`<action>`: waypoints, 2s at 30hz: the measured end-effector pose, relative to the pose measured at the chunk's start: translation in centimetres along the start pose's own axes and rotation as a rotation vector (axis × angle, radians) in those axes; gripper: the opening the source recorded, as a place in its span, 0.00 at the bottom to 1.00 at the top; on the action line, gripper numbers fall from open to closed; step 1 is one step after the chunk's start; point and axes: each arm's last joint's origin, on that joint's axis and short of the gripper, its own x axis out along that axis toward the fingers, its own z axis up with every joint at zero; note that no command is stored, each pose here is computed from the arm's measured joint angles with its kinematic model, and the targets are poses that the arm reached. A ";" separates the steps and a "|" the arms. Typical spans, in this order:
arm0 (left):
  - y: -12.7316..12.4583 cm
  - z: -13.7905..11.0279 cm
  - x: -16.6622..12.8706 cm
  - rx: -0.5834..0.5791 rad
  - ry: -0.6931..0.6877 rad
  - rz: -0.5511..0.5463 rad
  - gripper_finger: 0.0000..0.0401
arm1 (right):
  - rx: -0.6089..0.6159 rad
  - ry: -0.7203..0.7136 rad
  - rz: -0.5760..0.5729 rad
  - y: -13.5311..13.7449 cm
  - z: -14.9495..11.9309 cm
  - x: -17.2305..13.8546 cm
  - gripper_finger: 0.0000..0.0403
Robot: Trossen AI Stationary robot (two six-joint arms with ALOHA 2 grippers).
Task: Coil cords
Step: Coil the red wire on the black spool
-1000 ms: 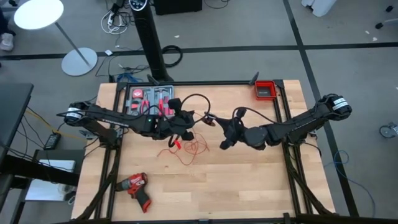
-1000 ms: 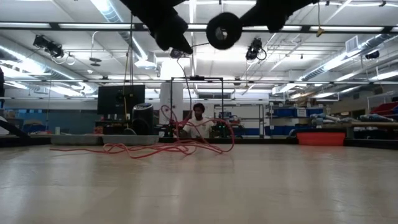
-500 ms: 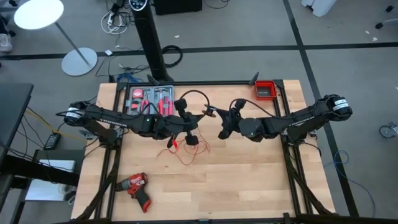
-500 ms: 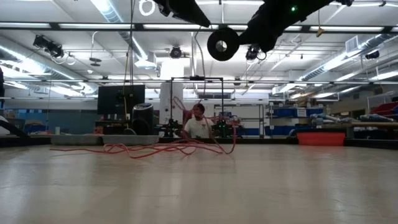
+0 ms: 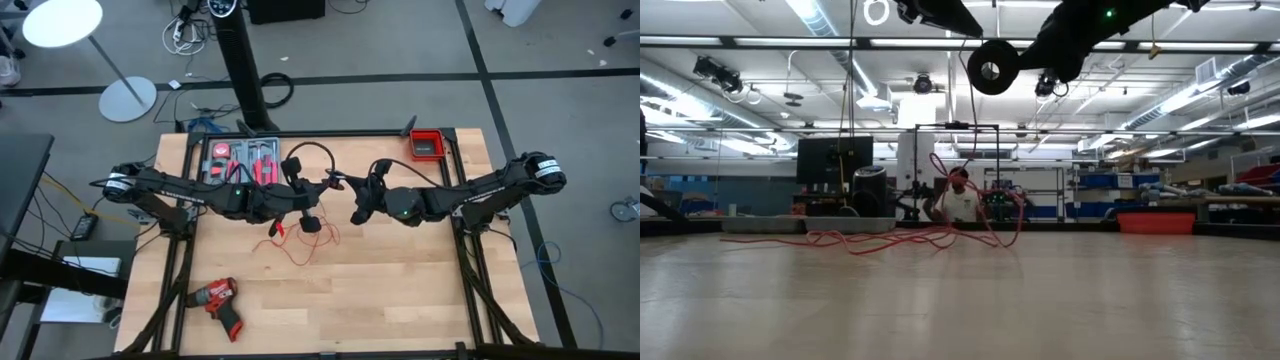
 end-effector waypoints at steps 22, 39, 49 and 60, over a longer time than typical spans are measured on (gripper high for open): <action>-1.6 -1.1 -0.6 -0.164 0.084 -0.062 0.32 | -0.061 0.077 -0.089 0.7 -0.1 -1.1 0.00; -1.2 -6.7 1.8 -0.441 0.231 -0.080 0.32 | -0.093 0.022 -0.111 1.5 1.3 -3.7 0.00; -0.4 -7.7 3.0 -0.531 0.195 -0.134 0.32 | -0.074 0.010 -0.111 1.5 1.4 -3.8 0.00; -1.1 -8.8 4.5 -0.511 0.210 -0.192 0.32 | -0.051 -0.011 -0.105 1.4 1.6 -3.8 0.00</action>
